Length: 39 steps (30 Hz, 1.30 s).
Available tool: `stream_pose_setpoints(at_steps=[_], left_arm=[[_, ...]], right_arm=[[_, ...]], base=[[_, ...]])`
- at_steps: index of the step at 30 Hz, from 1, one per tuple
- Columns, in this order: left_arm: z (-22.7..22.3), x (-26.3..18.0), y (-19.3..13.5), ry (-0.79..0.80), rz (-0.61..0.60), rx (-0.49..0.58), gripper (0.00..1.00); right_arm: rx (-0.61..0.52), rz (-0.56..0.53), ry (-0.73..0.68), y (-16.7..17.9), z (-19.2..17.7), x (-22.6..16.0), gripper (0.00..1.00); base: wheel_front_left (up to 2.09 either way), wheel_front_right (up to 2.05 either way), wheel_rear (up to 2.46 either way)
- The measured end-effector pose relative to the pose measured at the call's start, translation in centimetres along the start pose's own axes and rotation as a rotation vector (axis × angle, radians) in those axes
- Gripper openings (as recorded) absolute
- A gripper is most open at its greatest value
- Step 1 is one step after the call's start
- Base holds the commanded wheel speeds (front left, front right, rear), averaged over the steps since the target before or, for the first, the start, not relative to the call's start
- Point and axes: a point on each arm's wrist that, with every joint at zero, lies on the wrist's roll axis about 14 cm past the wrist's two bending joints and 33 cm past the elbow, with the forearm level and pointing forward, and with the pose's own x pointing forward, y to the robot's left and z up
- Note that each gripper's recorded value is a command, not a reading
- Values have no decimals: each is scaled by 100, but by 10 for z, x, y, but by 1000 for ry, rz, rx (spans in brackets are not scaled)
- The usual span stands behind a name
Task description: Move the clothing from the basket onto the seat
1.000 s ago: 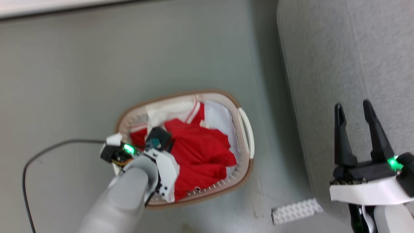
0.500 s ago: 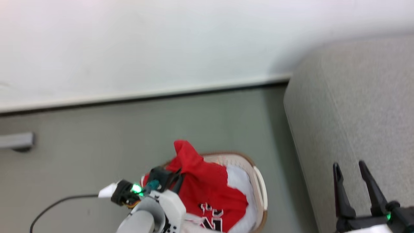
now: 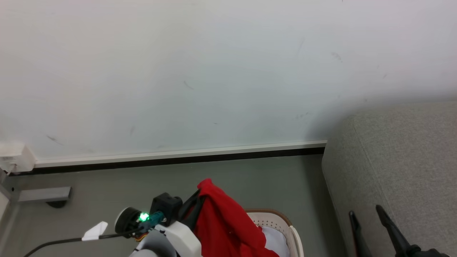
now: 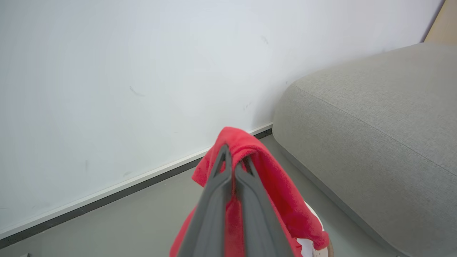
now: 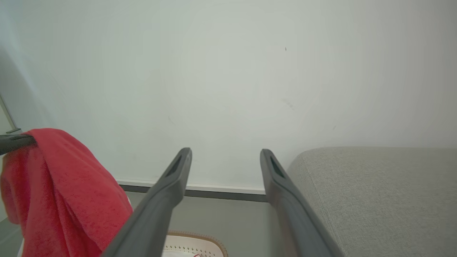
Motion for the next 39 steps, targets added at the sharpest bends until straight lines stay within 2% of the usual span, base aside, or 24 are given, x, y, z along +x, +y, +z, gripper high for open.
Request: stream_pose_setpoints(at_steps=[10, 20, 27, 32, 33, 34, 35, 39], left_arm=[[41, -17, -17, -60, -54, 6, 0], [58, -21, -40, -91, -117, -9, 0], [69, -25, -66, -114, -193, -36, 0], [79, -29, -82, -130, -248, -91, 0], [80, -29, -84, -131, -256, -97, 0], [80, -30, -85, -128, -262, -99, 0], [80, -30, -86, -127, -265, -106, 0], [78, -31, -87, -122, -271, -123, 0]], right_arm=[[-61, 251, -24, 54, 13, 15, 100], [-79, 550, -5, 128, 13, 24, 100], [-66, 667, 62, 159, -4, 21, 100], [-75, 669, 128, 158, -22, 24, 100], [-74, 661, 141, 156, -25, 26, 85], [-73, 656, 149, 155, -27, 27, 17], [-56, 650, 148, 156, -26, 29, 0], [12, 638, 163, 160, -27, 29, 0]], base=[[0, 0, 0], [0, 0, 0], [0, 0, 0], [0, 0, 0], [0, 0, 0], [0, 0, 0], [0, 0, 0], [0, 0, 0]])
